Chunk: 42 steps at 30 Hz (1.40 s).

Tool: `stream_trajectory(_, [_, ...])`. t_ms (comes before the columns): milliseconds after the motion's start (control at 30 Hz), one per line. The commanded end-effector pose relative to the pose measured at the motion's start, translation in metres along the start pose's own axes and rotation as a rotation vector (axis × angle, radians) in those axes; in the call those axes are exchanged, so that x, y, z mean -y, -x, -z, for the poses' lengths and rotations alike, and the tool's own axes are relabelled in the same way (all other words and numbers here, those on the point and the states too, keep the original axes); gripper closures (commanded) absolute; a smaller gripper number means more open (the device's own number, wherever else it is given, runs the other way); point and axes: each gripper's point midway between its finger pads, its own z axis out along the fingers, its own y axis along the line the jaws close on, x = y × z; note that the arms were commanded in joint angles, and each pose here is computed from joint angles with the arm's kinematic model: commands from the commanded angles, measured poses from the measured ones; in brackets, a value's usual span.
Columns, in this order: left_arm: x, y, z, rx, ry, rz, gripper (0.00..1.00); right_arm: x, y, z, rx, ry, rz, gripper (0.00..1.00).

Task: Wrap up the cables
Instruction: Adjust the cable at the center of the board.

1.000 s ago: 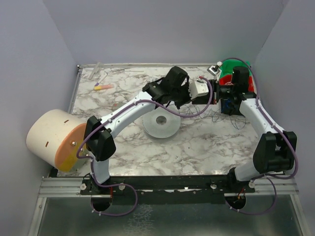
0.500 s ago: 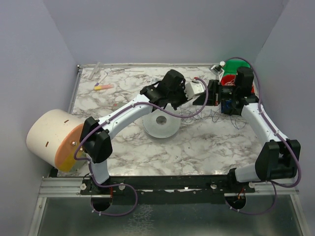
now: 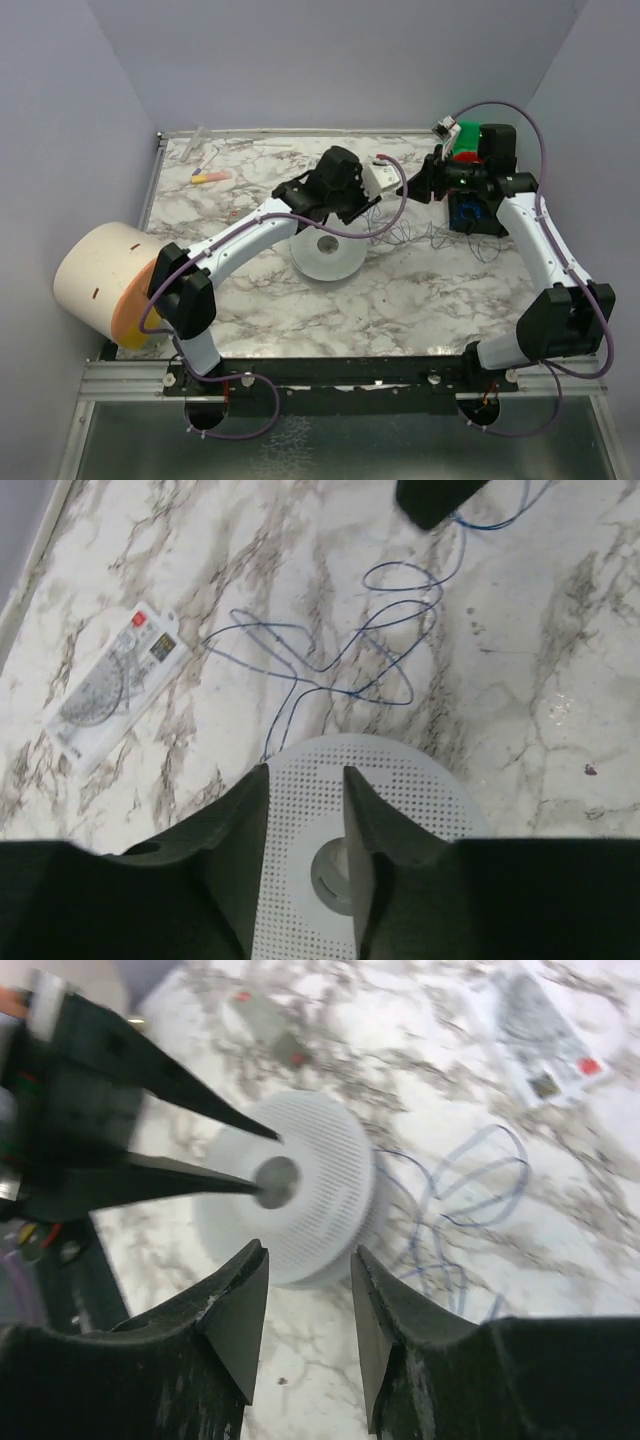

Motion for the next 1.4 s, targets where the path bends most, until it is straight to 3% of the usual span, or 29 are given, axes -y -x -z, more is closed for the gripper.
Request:
stream_trajectory(0, [-0.056, -0.003, 0.027, 0.08, 0.182, 0.158, 0.56, 0.081, -0.03, 0.001, -0.12, -0.355, -0.065, 0.55])
stream_trajectory(100, [-0.093, -0.016, 0.035, 0.098, 0.311, 0.238, 0.45, 0.102, -0.032, -0.012, -0.139, -0.383, -0.161, 0.5])
stream_trajectory(300, [-0.138, -0.039, 0.001, -0.002, 0.46, 0.391, 0.38, 0.129, -0.021, -0.025, -0.152, -0.418, -0.243, 0.45])
stream_trajectory(367, [-0.143, -0.055, -0.035, -0.077, 0.427, 0.476, 0.38, 0.128, -0.022, -0.022, -0.139, -0.43, -0.219, 0.44])
stream_trajectory(567, [-0.139, -0.049, -0.111, -0.106, 0.228, 0.716, 0.35, 0.122, -0.036, 0.0, -0.125, -0.51, -0.137, 0.42])
stream_trajectory(667, [-0.129, -0.046, -0.13, -0.093, 0.181, 0.748, 0.08, 0.12, -0.03, 0.008, -0.107, -0.514, -0.122, 0.42])
stream_trajectory(733, [-0.119, -0.051, -0.139, -0.112, 0.163, 0.749, 0.01, 0.118, -0.027, 0.011, -0.102, -0.517, -0.113, 0.42])
stream_trajectory(900, [-0.115, -0.074, -0.154, -0.16, 0.183, 0.767, 0.01, 0.112, -0.026, 0.009, -0.084, -0.488, -0.123, 0.42])
stream_trajectory(1133, [-0.102, -0.074, -0.167, -0.154, 0.103, 0.797, 0.02, 0.117, -0.031, 0.008, -0.095, -0.495, -0.132, 0.42])
stream_trajectory(1367, [-0.111, -0.095, -0.169, -0.195, 0.191, 0.815, 0.08, 0.113, -0.032, 0.006, -0.092, -0.475, -0.138, 0.42])
